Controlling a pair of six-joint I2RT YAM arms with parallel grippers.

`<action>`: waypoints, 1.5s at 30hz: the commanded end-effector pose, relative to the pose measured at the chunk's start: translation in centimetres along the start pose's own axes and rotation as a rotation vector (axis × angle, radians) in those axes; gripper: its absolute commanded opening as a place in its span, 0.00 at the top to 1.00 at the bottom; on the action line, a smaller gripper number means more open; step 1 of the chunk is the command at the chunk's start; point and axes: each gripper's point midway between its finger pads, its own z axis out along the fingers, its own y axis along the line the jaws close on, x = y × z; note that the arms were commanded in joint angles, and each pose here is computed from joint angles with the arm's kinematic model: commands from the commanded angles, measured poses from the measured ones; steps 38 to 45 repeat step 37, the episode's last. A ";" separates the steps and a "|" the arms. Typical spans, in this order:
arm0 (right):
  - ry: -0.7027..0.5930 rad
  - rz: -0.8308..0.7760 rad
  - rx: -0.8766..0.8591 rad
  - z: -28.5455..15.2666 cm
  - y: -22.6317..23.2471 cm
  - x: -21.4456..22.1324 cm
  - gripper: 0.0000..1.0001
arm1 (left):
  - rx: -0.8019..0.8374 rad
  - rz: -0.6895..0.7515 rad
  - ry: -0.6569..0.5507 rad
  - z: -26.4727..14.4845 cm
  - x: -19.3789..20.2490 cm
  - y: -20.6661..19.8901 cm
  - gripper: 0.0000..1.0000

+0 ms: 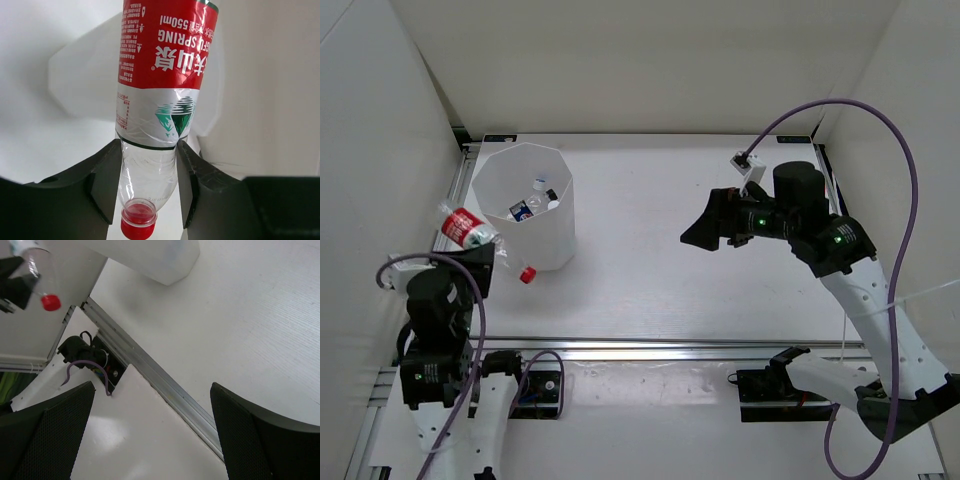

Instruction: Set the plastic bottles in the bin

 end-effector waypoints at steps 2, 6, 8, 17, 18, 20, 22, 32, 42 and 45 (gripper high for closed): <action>-0.060 -0.043 -0.016 -0.5 0.5 -1.0 0.00 | 0.072 0.224 -0.093 -0.8 -3.9 -6.1 0.56; -0.058 -0.051 -0.015 -0.8 0.5 -0.8 0.00 | 0.163 0.399 -0.149 2.1 -6.0 -11.9 0.58; -0.046 -0.043 -0.010 -0.8 0.5 -0.7 0.00 | 0.169 0.447 -0.205 4.4 -7.3 -13.8 0.58; -0.035 -0.016 0.084 -0.7 -1.2 -0.5 0.00 | 0.114 0.666 -0.151 10.9 -5.9 -16.1 0.37; -0.020 -0.006 0.103 -0.4 -1.7 -0.2 0.00 | 0.130 0.662 -0.167 10.4 -6.1 -16.9 0.18; -0.022 0.003 0.155 -0.5 -2.6 -0.3 0.00 | 0.180 0.690 -0.197 8.6 -6.7 -18.4 0.00; -0.019 0.060 0.214 -0.7 -3.3 -0.3 0.00 | 0.230 0.705 -0.229 6.5 -7.3 -19.7 0.00; -0.039 0.247 0.452 -0.6 -7.4 -0.1 0.00 | -0.129 0.554 -0.034 3.3 -2.1 0.0 0.00; -0.046 0.283 0.641 -1.1 -11.0 0.8 0.00 | -0.214 0.539 -0.016 4.0 -1.0 4.0 0.00; -0.046 0.283 0.641 -1.1 -11.0 0.8 0.00 | -0.214 0.539 -0.016 4.0 -1.0 4.0 0.00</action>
